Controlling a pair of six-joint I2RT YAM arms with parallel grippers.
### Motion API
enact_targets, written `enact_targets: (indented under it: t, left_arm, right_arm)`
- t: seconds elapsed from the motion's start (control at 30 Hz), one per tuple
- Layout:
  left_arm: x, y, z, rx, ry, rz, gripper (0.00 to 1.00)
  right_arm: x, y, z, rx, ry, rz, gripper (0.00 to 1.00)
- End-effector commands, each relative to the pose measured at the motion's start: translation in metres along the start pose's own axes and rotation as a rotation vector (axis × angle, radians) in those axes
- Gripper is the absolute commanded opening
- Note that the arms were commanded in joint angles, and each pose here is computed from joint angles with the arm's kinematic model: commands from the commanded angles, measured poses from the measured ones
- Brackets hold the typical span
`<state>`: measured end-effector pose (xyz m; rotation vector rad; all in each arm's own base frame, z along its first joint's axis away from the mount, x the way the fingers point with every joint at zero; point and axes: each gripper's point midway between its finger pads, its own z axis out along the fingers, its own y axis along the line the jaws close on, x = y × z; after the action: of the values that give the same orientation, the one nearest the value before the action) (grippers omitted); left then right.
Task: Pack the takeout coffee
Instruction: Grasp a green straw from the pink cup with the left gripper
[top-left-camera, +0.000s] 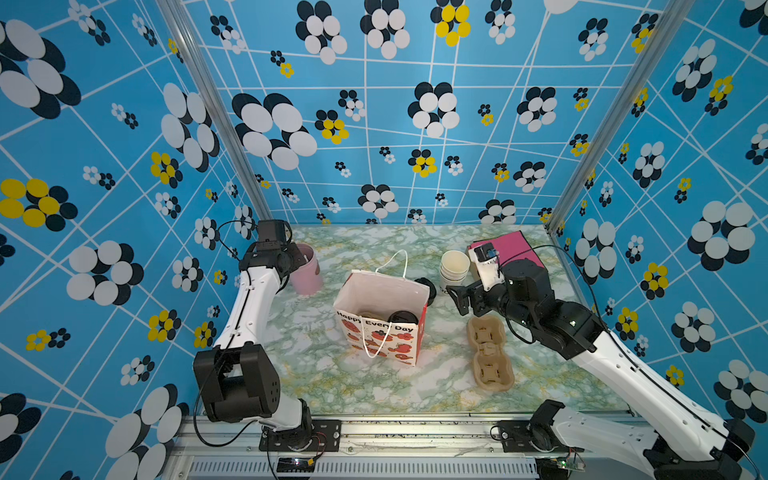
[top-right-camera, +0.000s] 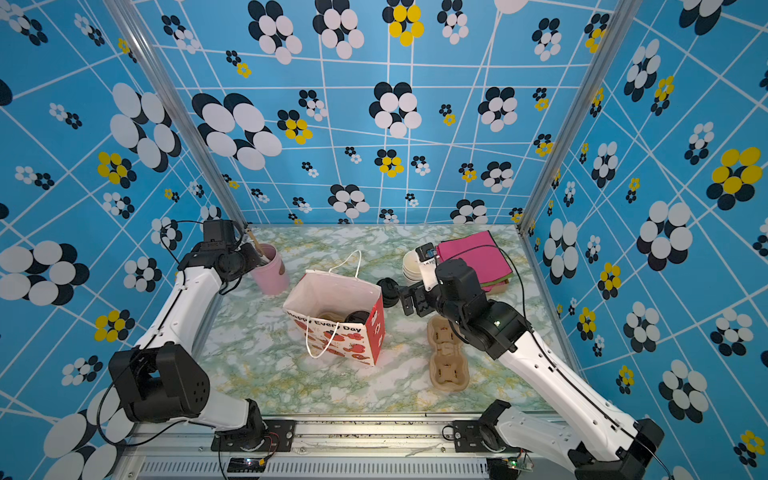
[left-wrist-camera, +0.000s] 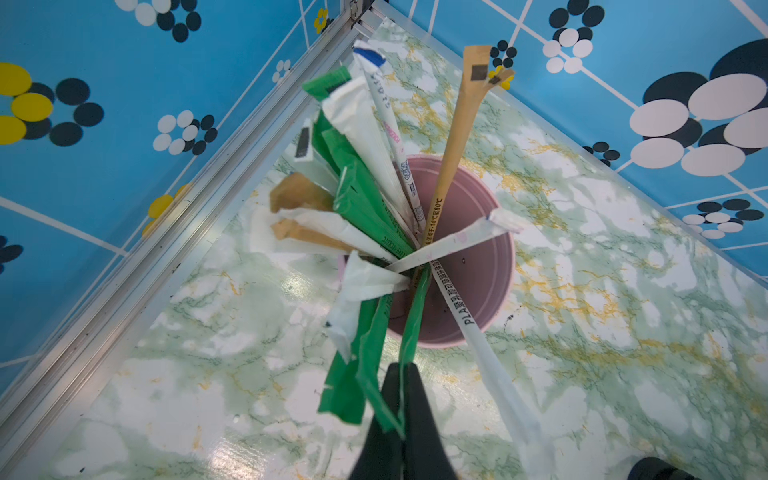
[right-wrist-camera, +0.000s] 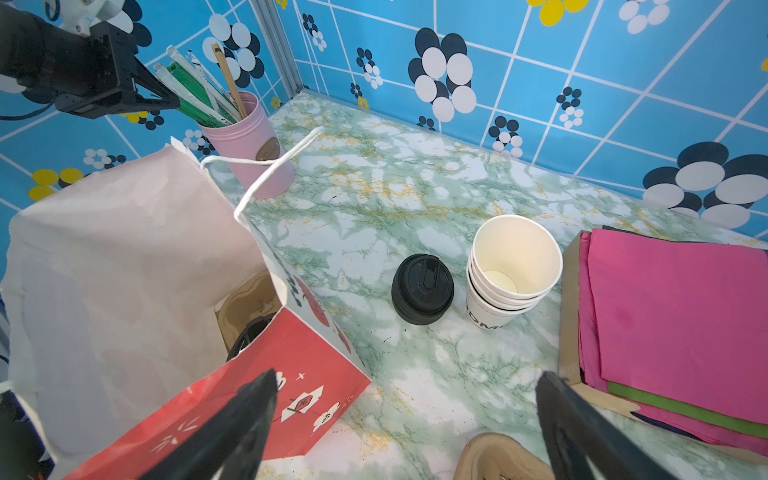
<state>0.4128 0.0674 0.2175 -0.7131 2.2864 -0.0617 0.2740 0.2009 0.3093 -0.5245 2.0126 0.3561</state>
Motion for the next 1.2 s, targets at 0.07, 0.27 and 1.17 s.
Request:
enact_targets:
  t: [0.07,0.27,1.17]
  left_arm:
    - [-0.019,0.001,-0.003,-0.01,-0.053,0.009,0.0]
    - [-0.035,-0.006,-0.028,0.023,-0.111,0.013,0.0]
    - [-0.079,-0.037,-0.222,0.23,-0.342,0.05,0.0]
  right_arm:
    - [-0.004,-0.001,-0.005,-0.006,-0.026,0.021,0.99]
    - [-0.002,-0.002,-0.006,-0.004,-0.025,0.023,0.99]
    - [0.0,-0.022,0.019,0.086,0.01,0.043,0.99]
